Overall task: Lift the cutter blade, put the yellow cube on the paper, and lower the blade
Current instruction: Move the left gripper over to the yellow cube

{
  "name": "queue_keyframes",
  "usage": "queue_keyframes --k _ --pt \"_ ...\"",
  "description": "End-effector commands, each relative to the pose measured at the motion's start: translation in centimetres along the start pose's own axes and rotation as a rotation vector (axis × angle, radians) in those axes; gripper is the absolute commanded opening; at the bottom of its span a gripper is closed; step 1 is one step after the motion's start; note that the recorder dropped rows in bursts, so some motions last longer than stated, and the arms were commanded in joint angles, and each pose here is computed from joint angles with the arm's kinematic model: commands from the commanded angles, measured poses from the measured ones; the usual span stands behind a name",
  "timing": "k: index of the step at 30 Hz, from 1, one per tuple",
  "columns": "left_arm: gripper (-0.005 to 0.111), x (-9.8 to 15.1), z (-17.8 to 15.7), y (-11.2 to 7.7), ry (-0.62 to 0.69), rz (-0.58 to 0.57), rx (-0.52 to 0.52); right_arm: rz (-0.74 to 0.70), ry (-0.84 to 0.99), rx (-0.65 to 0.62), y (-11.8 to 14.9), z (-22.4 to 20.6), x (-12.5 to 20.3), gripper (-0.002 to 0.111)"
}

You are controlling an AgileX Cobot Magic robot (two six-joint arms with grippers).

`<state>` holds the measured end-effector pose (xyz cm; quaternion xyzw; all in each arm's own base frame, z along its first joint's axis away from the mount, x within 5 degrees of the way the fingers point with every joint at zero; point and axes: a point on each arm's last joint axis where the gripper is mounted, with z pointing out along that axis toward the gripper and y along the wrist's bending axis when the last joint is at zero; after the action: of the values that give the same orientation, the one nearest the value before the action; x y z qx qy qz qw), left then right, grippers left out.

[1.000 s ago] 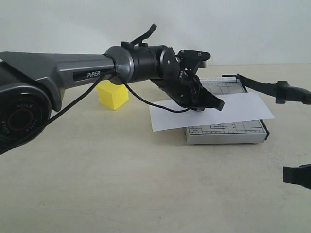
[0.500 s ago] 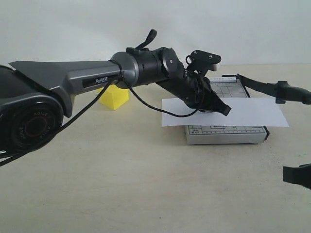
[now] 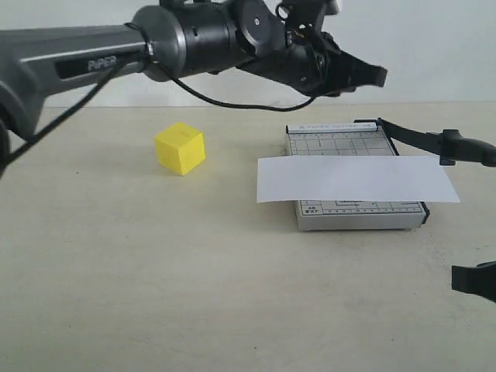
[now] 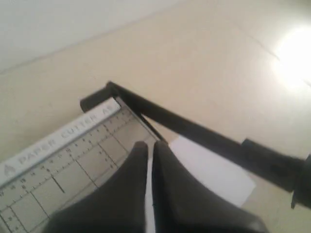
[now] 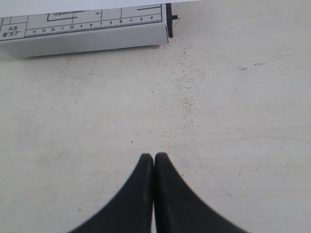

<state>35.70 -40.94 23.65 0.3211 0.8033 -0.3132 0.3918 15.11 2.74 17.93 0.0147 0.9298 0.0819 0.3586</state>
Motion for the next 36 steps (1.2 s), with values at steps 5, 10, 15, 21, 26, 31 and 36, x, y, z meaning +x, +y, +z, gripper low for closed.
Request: queue_keyframes --k 5,10,15,21,26,31,36 --pt "0.004 6.8 -9.4 3.1 -0.348 -0.002 -0.374 0.017 0.028 -0.003 0.0 0.0 0.3 0.0" --pt "0.004 11.6 -14.9 4.3 -0.467 0.081 -0.533 0.017 0.015 -0.003 0.0 0.0 0.2 0.0" --pt "0.004 14.2 -16.6 5.1 -0.355 0.305 -0.649 0.017 0.001 -0.003 0.0 0.0 0.1 0.0" --pt "0.007 16.1 -17.6 7.1 -0.259 0.175 -0.803 0.013 -0.001 -0.002 0.0 0.0 0.0 0.0" --pt "0.043 16.0 -17.9 8.9 -0.288 0.134 -0.807 0.013 -0.001 -0.002 0.0 0.0 0.0 0.0" --pt "0.109 16.2 -17.1 10.1 -0.388 -0.089 -0.744 0.013 -0.001 -0.002 0.0 0.0 0.0 0.0" --pt "0.109 16.6 -15.0 8.5 -0.277 0.121 -0.514 0.007 -0.017 -0.002 0.0 0.0 -0.1 0.0"
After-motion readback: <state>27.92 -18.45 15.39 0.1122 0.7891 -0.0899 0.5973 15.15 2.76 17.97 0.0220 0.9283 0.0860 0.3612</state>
